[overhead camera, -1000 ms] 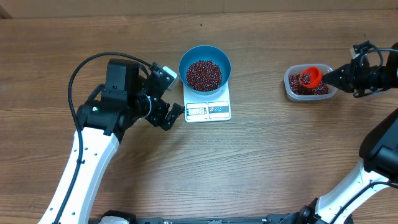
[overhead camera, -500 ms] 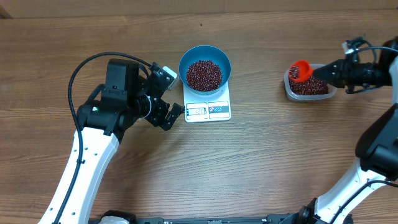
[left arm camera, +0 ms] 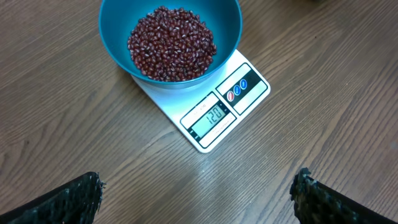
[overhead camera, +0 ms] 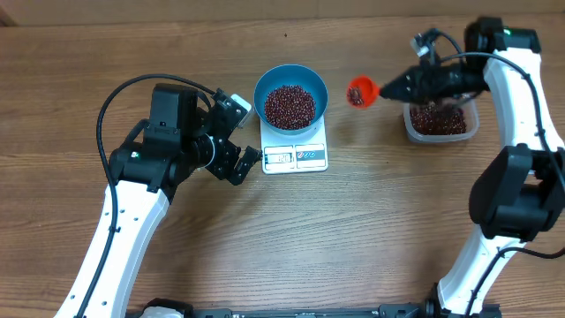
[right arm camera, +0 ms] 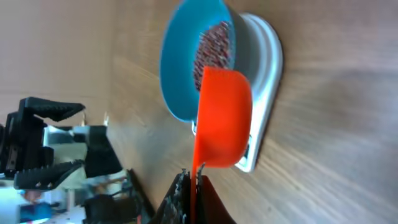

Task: Scoop item into bowl and weigh 150g on scale
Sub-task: 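Lift the filled scoop and carry it toward the teal bowl, then tip the scoop over the teal bowl with the right gripper to pour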

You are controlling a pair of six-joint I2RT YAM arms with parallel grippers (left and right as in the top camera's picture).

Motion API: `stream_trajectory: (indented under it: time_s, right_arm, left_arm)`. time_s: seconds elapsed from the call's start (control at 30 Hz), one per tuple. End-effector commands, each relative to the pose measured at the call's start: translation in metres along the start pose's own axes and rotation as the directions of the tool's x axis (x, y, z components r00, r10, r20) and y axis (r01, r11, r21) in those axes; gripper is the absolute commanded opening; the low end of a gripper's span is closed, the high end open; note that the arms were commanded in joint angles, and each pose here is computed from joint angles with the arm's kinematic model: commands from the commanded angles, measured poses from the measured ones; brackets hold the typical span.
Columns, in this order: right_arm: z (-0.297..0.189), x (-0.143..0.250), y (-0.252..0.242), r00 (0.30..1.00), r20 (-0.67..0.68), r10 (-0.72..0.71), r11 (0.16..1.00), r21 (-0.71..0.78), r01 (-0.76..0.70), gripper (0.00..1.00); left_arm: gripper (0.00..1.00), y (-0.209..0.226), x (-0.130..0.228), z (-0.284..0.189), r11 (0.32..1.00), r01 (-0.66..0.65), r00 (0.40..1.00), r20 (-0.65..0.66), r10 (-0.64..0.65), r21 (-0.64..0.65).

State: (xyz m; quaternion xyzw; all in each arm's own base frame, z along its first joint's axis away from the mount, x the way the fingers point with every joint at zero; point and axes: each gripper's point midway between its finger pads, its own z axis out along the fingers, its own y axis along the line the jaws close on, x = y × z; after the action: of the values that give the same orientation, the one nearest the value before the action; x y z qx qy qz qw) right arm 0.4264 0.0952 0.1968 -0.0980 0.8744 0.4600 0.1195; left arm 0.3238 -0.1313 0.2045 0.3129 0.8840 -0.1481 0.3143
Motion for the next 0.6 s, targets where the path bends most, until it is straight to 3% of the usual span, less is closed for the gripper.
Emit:
stream_trajectory:
  time_s: [0.0, 0.27, 0.57]
  right_arm:
    - [0.008, -0.020, 0.025, 0.998, 0.015, -0.068, 0.997, 0.030, 0.067, 0.04]
    - [0.063, -0.030, 0.054, 0.963, -0.044, -0.266, 0.956, 0.115, 0.269, 0.04]
    - [0.106, -0.041, 0.059, 0.889, -0.126, -0.440, 0.824, 0.338, 0.455, 0.04]
  left_arm:
    - [1.00, 0.001, -0.004, -0.003, 1.000, -0.028, 1.000, 0.010, 0.028, -0.008]
    - [1.00, 0.001, -0.004, -0.003, 1.000, -0.028, 1.000, 0.011, 0.028, -0.007]
    - [1.00, 0.001, -0.004, -0.003, 1.000, -0.028, 1.000, 0.011, 0.028, -0.007]
